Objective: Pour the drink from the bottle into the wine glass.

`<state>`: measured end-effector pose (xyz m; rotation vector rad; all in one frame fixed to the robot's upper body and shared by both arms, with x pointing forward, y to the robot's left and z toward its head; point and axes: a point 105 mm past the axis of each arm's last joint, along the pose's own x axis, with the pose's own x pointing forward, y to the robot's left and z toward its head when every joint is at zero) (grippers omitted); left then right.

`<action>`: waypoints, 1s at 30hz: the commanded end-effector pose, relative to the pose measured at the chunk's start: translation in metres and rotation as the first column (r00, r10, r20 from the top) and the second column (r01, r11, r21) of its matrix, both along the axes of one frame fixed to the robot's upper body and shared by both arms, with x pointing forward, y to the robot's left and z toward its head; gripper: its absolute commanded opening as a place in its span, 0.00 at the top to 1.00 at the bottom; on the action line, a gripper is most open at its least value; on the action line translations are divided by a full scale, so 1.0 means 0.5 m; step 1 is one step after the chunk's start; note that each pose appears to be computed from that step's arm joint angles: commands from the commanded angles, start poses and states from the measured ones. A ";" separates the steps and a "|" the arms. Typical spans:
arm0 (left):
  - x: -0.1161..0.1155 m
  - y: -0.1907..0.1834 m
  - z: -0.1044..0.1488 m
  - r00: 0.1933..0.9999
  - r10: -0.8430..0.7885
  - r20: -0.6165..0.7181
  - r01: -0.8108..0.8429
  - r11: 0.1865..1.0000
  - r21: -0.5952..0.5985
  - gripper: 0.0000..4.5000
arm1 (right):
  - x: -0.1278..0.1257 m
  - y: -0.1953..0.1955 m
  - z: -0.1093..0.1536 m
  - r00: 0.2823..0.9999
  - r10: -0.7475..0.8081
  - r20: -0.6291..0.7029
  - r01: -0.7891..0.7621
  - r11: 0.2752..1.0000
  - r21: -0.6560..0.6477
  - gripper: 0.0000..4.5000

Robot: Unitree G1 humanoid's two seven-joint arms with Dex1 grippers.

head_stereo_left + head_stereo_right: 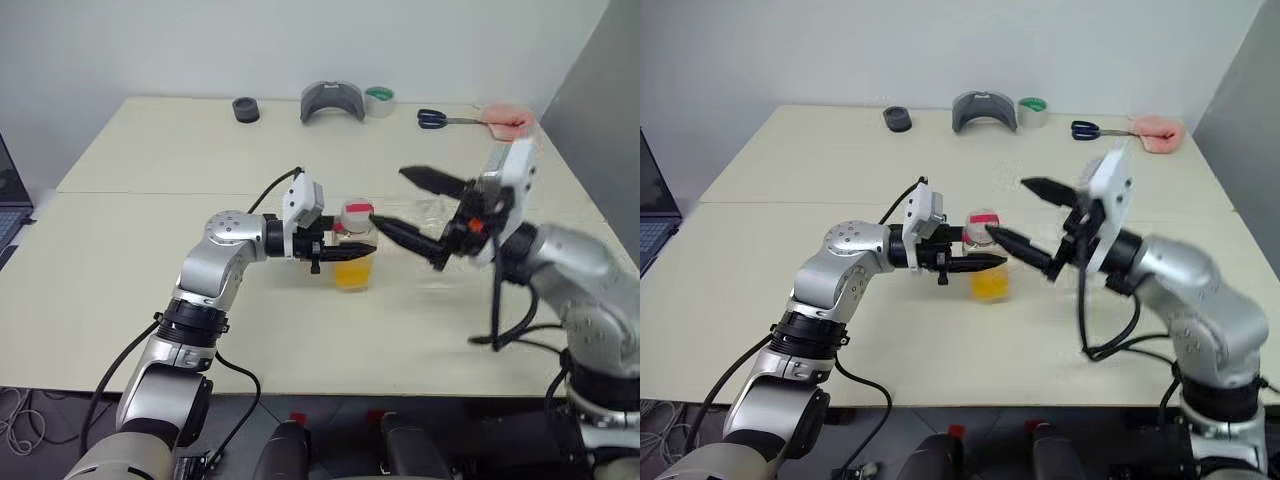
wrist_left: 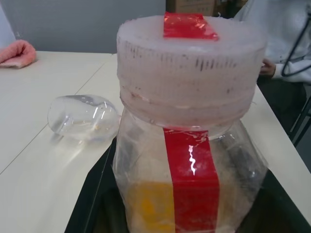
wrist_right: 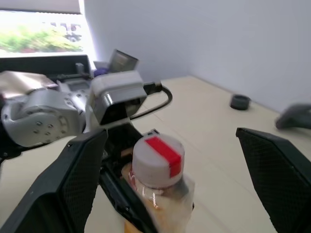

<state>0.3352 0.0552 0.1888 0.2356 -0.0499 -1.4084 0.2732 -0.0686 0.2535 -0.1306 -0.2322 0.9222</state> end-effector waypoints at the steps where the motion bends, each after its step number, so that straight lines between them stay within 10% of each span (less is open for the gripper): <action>1: 0.001 -0.011 0.037 0.998 -0.015 0.068 0.017 1.000 -0.024 0.59 | 0.001 0.019 0.007 0.991 -0.127 0.041 0.126 0.992 0.009 0.00; 30: 0.016 -0.017 0.024 0.997 -0.010 0.080 0.012 1.000 -0.014 0.59 | 0.041 0.072 -0.028 0.966 -0.256 -0.039 0.257 0.966 0.019 0.00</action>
